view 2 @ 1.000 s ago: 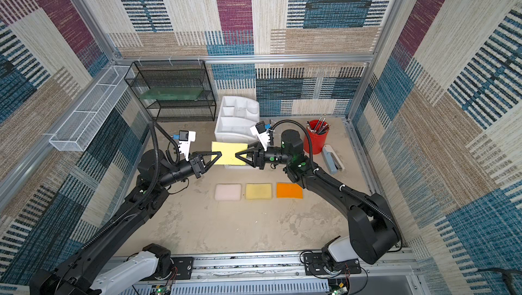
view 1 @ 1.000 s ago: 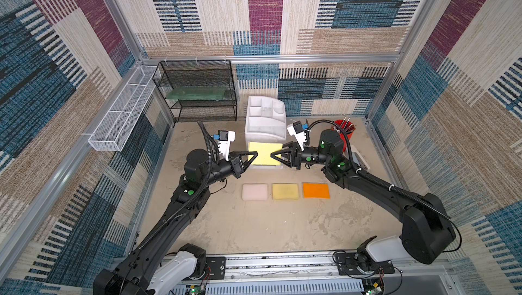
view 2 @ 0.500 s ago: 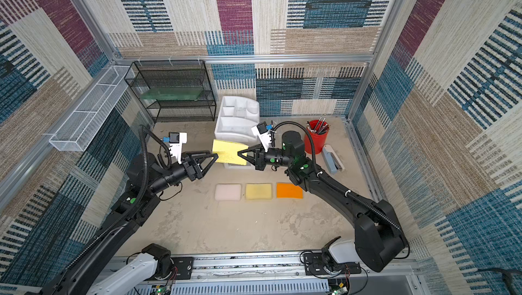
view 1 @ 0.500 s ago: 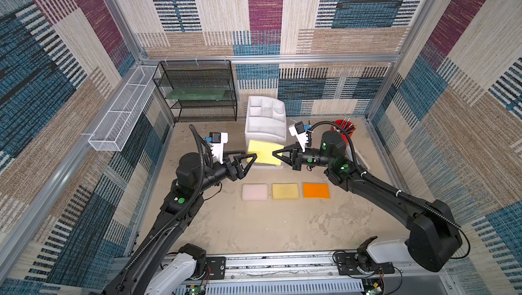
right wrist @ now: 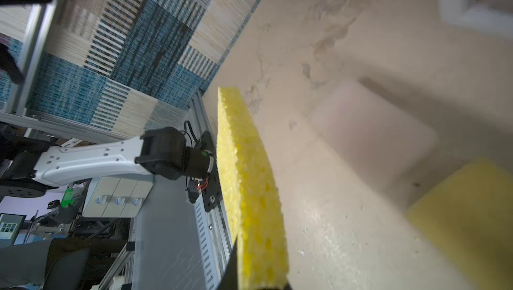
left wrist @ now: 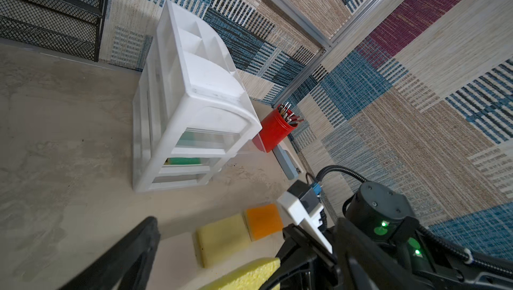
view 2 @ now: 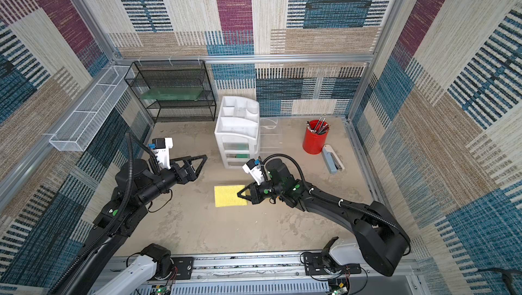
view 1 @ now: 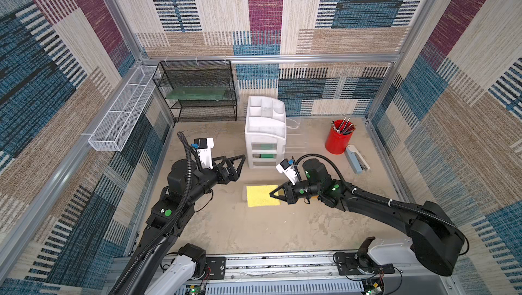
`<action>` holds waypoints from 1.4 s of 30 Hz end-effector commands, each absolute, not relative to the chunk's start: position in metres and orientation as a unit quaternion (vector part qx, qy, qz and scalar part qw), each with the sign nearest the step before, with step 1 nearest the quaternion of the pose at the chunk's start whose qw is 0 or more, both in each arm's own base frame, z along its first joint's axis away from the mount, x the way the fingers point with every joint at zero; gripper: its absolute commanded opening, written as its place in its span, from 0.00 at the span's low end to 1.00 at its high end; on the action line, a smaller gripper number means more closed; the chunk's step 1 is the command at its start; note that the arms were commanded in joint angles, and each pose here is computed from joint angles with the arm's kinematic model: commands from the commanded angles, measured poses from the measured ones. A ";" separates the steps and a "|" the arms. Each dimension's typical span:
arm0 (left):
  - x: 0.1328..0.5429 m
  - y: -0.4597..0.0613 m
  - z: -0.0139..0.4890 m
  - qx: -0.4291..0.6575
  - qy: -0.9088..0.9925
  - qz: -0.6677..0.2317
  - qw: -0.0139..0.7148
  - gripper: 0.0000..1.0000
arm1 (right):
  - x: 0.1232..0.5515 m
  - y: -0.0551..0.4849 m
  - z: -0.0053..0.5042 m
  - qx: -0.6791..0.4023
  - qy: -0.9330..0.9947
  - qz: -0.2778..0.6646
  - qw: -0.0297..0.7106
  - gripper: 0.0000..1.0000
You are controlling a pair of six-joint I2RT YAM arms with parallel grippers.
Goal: Take the sponge out of the drawer
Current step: Place the sponge at the center of the board.
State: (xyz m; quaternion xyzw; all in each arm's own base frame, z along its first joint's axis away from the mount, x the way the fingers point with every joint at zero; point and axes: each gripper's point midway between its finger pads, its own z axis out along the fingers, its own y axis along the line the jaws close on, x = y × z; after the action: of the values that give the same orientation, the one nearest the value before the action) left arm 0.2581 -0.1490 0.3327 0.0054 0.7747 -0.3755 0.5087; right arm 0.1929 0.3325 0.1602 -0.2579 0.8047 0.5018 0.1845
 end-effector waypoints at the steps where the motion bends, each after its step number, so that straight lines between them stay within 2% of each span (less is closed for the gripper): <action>1: 0.253 -0.147 0.322 -0.009 0.785 -0.377 0.492 1.00 | 0.175 0.341 0.141 -0.228 0.811 0.519 0.145 0.03; 4: 0.246 -0.149 0.323 -0.005 0.780 -0.391 0.488 1.00 | 0.162 0.350 0.118 -0.210 0.816 0.527 0.110 0.03; 13: 0.235 -0.148 0.318 -0.005 0.776 -0.403 0.485 1.00 | 0.172 0.371 0.056 -0.182 0.860 0.474 0.055 0.00; 25: 0.233 -0.143 0.316 -0.008 0.775 -0.394 0.493 1.00 | 0.186 0.355 0.018 -0.144 0.919 0.361 0.062 0.03; 30: 0.233 -0.143 0.315 -0.007 0.776 -0.393 0.493 1.00 | 0.186 0.355 0.015 -0.148 0.926 0.342 0.063 0.04; 34: 0.233 -0.143 0.314 -0.007 0.776 -0.393 0.494 1.00 | 0.187 0.351 0.014 -0.147 0.931 0.327 0.068 0.10; 38: 0.234 -0.143 0.314 -0.005 0.776 -0.393 0.493 1.00 | 0.187 0.347 0.013 -0.145 0.936 0.313 0.073 0.23; 42: 0.233 -0.144 0.315 -0.002 0.774 -0.395 0.496 1.00 | 0.185 0.344 0.013 -0.142 0.941 0.299 0.076 0.32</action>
State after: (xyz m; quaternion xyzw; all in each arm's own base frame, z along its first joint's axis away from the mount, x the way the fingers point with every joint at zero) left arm 0.2325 -0.1434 0.3121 -0.0079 0.7788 -0.3941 0.4879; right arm 0.1865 0.3618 0.0266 -0.1520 0.9213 0.3496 0.0773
